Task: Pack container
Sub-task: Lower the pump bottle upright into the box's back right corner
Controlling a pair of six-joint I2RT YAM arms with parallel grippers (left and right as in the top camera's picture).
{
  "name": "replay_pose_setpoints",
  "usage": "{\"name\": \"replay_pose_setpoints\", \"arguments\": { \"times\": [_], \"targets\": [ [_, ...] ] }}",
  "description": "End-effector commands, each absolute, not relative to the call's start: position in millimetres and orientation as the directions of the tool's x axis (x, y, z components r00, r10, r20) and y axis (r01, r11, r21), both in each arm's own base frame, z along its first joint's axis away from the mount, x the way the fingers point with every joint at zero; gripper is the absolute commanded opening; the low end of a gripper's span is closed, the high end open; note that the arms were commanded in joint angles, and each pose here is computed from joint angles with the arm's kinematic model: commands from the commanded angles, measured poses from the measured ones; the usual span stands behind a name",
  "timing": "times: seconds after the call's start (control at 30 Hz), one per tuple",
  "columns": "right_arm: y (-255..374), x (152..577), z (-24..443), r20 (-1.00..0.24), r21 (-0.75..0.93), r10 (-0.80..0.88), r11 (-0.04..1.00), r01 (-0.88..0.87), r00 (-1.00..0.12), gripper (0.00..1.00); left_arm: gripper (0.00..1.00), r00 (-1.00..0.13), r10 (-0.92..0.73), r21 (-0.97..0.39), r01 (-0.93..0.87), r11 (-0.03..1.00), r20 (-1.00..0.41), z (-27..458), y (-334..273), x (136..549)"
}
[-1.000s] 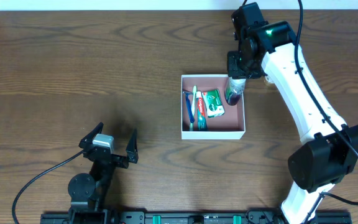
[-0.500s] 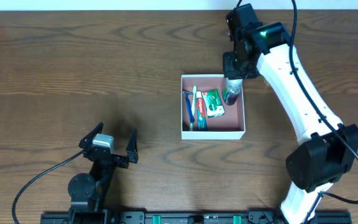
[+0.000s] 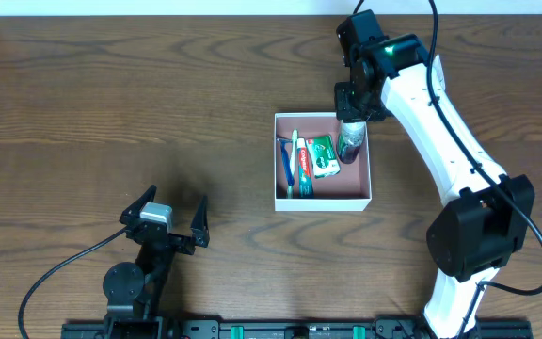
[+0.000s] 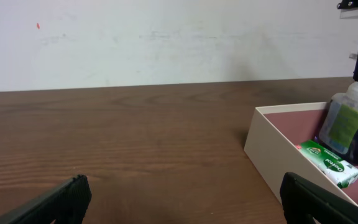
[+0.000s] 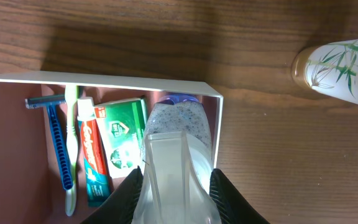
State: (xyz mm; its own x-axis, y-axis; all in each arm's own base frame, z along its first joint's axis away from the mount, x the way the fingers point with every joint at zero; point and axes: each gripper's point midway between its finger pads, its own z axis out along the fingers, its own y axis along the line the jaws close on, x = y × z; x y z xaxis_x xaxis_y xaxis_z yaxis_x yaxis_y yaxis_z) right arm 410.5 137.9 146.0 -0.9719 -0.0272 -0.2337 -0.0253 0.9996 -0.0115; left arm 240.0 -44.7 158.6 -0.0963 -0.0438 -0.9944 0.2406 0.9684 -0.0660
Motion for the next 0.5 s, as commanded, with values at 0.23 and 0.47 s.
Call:
{"name": "replay_pose_setpoints", "arguments": {
  "times": [0.23, 0.47],
  "targets": [
    [139.7, 415.5, 157.1, -0.274, -0.015, -0.018, 1.0, -0.014, -0.962, 0.29, 0.98, -0.15, -0.048, -0.083, 0.239, 0.968, -0.988, 141.7, -44.8, 239.7],
    [140.0, 416.0, 148.9, -0.255, -0.021, -0.02, 1.0, -0.015, -0.967, 0.31, 0.98, -0.15, -0.048, -0.083, 0.239, 0.968, -0.988, 141.7, -44.8, 239.7]
  ]
}}
